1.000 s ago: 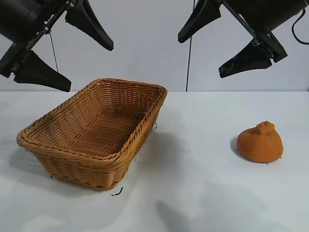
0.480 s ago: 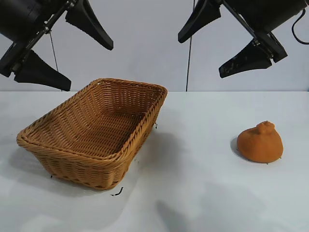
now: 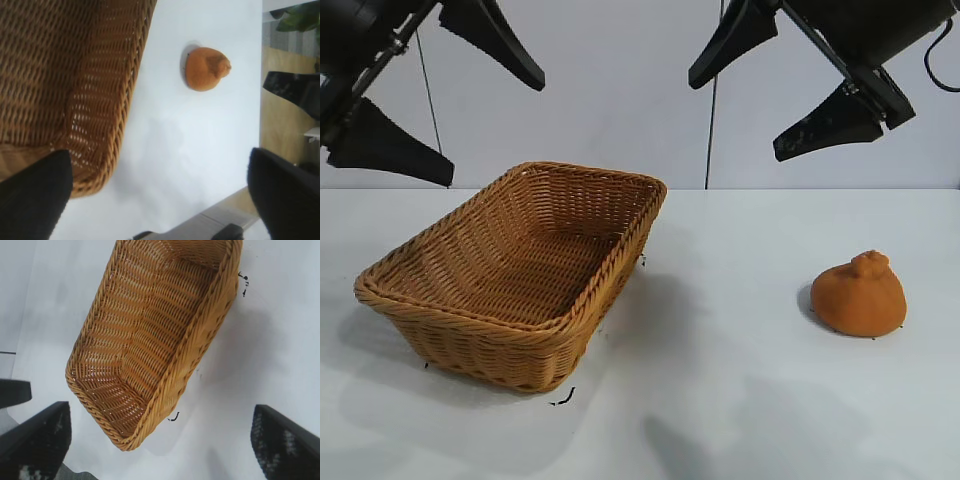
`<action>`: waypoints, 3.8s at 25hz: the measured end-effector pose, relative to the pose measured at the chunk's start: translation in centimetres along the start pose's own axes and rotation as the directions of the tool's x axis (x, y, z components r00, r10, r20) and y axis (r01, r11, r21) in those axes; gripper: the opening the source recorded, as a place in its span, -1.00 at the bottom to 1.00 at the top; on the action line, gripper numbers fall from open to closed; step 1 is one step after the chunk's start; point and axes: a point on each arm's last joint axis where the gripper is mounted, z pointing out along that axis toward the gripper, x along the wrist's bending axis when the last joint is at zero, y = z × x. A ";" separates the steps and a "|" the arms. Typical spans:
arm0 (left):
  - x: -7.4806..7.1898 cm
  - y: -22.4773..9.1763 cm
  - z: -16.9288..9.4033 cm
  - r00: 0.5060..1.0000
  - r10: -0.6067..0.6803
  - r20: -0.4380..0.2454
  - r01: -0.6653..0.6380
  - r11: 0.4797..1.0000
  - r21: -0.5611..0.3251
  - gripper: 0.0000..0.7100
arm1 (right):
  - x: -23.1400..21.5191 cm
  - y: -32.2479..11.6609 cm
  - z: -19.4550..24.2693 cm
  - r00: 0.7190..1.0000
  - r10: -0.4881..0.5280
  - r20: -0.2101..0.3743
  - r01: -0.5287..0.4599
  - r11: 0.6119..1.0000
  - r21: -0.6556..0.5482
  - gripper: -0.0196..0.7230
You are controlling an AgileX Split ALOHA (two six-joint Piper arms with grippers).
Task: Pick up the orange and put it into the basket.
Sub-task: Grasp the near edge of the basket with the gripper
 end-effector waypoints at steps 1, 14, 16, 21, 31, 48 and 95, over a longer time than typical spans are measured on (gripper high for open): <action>0.0 -0.8 -0.4 1.000 -0.014 0.002 0.014 1.000 -0.001 0.92 | 0.0 0.0 0.0 1.000 0.000 0.000 0.000 1.000 0.000 0.93; -1.7 -6.2 -0.1 0.971 -0.217 -0.101 0.215 0.976 -0.032 0.92 | 0.0 0.1 0.0 1.000 0.000 0.003 0.000 1.000 -0.007 0.93; -1.4 -6.2 0.0 0.955 -0.258 -0.144 0.249 0.965 -0.077 0.92 | 0.0 0.1 0.0 1.000 0.000 0.003 0.000 1.000 -0.008 0.93; -0.3 -5.5 -0.3 0.881 -0.421 -0.216 0.372 0.899 -0.231 0.92 | 0.0 0.1 0.0 1.000 0.000 0.003 0.000 1.000 -0.009 0.93; 0.5 -4.9 -0.5 0.828 -0.504 -0.245 0.413 0.845 -0.341 0.92 | 0.0 0.1 0.0 1.000 0.000 0.004 0.000 1.000 -0.012 0.93; 0.8 -3.1 5.0 0.622 -0.649 -0.438 0.524 0.761 -0.384 0.83 | 0.0 0.1 0.0 1.000 0.000 0.005 0.000 1.000 -0.014 0.93; 6.6 -2.1 11.8 0.472 -0.738 -0.483 0.622 0.667 -0.410 -0.59 | -0.1 0.3 0.0 1.000 0.002 0.012 -0.001 0.999 -0.035 0.93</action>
